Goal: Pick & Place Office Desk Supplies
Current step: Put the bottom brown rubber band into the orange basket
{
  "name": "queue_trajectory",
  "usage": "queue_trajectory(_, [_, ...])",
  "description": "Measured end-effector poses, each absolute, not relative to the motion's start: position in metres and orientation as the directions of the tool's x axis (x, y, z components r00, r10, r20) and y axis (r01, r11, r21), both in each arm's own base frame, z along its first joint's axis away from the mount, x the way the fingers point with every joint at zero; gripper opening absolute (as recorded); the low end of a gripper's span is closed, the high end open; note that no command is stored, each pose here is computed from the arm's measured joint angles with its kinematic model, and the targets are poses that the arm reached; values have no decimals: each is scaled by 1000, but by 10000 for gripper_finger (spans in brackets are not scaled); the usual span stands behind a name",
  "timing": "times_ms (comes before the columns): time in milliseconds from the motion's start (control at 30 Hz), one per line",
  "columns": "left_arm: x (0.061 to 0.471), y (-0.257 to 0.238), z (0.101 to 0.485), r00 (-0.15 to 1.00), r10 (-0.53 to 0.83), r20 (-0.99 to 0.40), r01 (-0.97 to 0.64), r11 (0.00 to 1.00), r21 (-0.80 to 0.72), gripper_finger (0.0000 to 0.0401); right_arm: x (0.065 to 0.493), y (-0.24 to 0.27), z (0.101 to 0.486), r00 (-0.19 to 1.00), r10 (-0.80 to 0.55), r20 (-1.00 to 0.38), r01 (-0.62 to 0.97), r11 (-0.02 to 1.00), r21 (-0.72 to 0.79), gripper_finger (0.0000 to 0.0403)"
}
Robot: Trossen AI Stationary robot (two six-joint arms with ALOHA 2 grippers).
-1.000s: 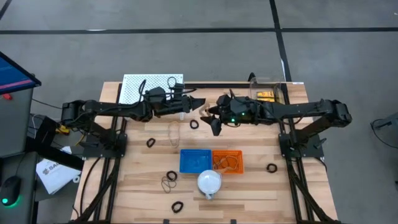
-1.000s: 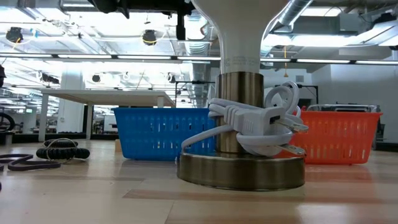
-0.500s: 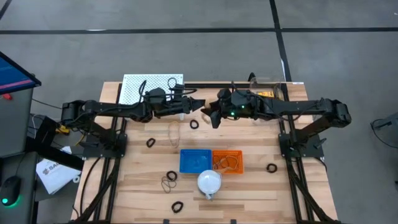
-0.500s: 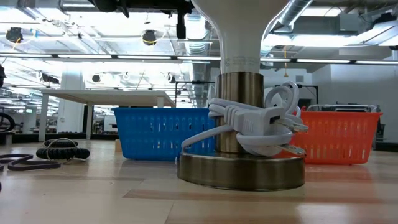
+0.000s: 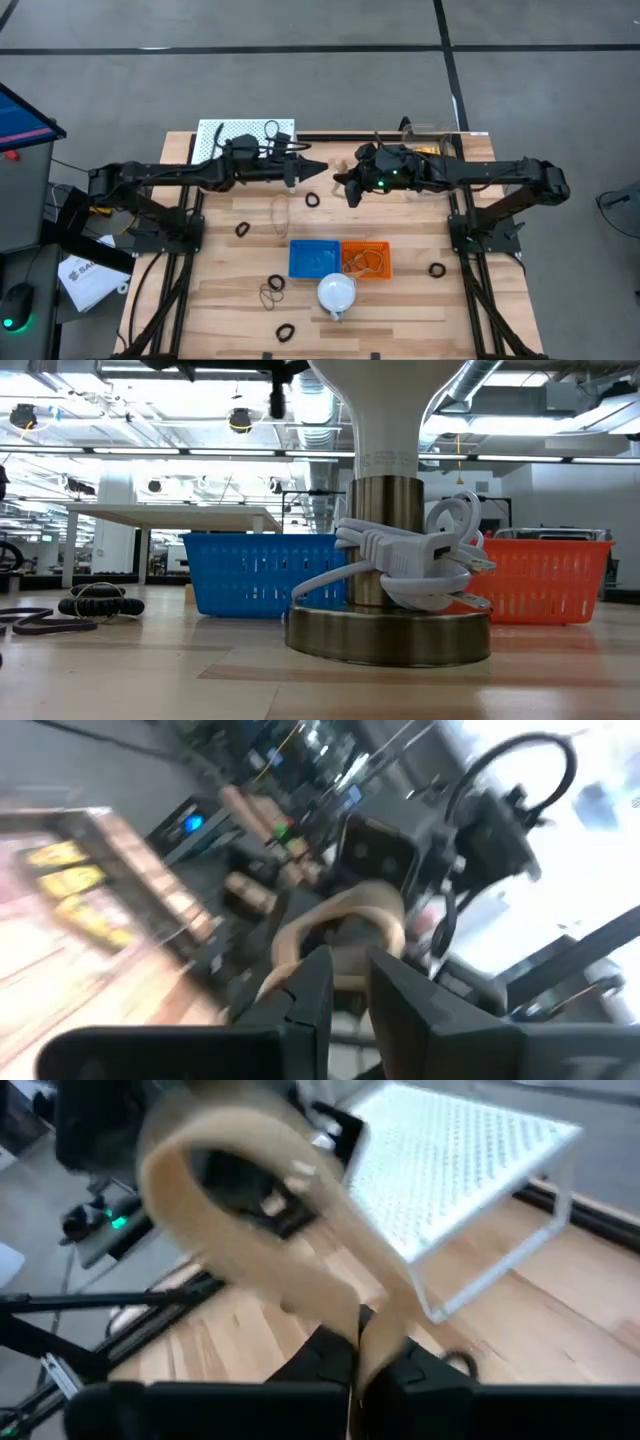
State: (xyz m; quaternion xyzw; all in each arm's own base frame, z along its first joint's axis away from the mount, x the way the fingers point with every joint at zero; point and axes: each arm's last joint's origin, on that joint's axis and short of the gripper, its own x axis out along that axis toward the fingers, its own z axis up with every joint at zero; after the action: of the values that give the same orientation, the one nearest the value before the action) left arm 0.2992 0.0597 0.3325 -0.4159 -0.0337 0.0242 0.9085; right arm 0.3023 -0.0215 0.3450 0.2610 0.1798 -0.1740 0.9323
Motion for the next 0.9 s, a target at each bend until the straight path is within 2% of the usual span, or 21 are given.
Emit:
queue_trajectory(67, [288, 59, 334, 996, 76, -36, -78, 679, -730, 65, 299, -21, 347, 870, -230, -435, 424, 799, 426, 2])
queue_trajectory(233, [253, 54, 342, 977, 113, -182, -206, 733, -649, 69, 283, -20, 337, 782, -225, -581, 499, 784, 368, 2])
queue_trajectory(367, [229, 51, 354, 966, 184, -179, -256, 755, -604, 65, 276, -15, 327, 707, -203, -677, 535, 780, 325, 1])
queue_trajectory(567, [208, 48, 366, 961, 238, -143, -275, 753, -597, 60, 271, -1, 301, 601, -61, -797, 521, 786, 333, 1])
queue_trajectory(733, [206, 44, 368, 964, 226, -138, -263, 758, -597, 58, 266, 18, 275, 589, 103, -801, 473, 761, 445, 0])
queue_trajectory(900, [210, 39, 365, 967, 201, -154, -253, 762, -596, 57, 260, 34, 252, 586, 109, -803, 477, 754, 451, 0])
